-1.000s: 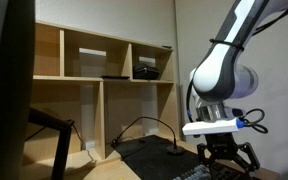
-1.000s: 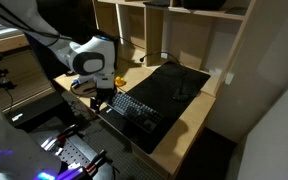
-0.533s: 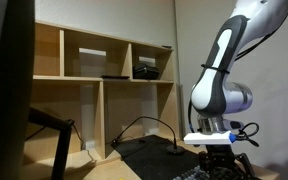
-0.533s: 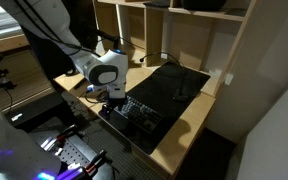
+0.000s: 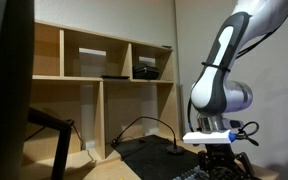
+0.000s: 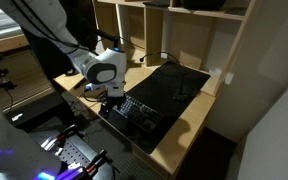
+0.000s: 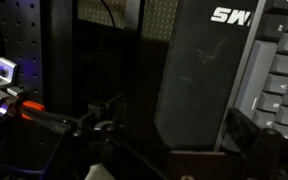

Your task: Pick up the rubber ducky and place it on the left

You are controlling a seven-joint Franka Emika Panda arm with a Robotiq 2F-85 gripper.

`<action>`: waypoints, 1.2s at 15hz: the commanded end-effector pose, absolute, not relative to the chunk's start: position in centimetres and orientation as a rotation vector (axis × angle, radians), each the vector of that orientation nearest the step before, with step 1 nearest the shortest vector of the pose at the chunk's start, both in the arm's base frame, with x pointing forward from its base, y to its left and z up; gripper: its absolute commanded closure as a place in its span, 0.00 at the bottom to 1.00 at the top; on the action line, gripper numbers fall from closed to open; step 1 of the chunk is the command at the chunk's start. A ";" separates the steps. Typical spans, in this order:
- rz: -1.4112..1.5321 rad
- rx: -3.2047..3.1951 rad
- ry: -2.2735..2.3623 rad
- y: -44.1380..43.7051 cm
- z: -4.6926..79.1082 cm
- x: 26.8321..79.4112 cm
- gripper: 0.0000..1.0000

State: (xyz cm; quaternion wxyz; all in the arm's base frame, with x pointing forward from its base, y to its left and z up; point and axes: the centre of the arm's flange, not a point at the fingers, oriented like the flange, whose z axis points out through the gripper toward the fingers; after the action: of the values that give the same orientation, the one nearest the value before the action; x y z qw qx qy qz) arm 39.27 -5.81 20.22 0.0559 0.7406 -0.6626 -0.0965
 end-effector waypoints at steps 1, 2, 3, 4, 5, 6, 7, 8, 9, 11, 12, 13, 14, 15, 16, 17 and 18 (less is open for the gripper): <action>-0.304 2.222 -2.024 -5.8 20.3 39.2 0.00; -0.305 2.221 -2.025 -5.7 20.3 39.2 0.00; -0.303 2.202 -2.033 -5.7 20.3 39.2 0.00; -0.311 2.177 -2.050 -5.7 20.3 39.1 0.00; -0.292 2.216 -2.039 -5.8 20.2 39.3 0.00; -0.292 2.205 -2.048 -5.8 20.2 39.2 0.00; -0.292 2.201 -2.051 -5.7 20.2 39.2 0.00; -0.293 2.198 -2.053 -5.8 20.2 39.2 0.00; -0.293 2.197 -2.054 -5.7 20.2 39.2 0.00; -0.337 2.160 -2.041 -5.7 20.4 39.0 0.00; -0.342 2.139 -2.045 -5.7 20.4 38.9 0.00; -0.354 2.131 -2.044 -5.7 20.4 38.8 0.00; -0.340 2.140 -2.051 -5.7 20.3 38.8 0.00; -0.331 2.144 -2.057 -5.7 20.2 38.9 0.00; -0.333 2.137 -2.068 -5.6 20.2 38.9 0.00; -0.334 2.127 -2.082 -5.6 20.2 38.9 0.00; -0.326 2.116 -2.105 -5.6 20.2 38.9 0.00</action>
State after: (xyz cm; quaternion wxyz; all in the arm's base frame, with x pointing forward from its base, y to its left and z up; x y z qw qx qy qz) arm 38.84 -5.65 20.03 0.0729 0.7149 -0.6865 -0.1113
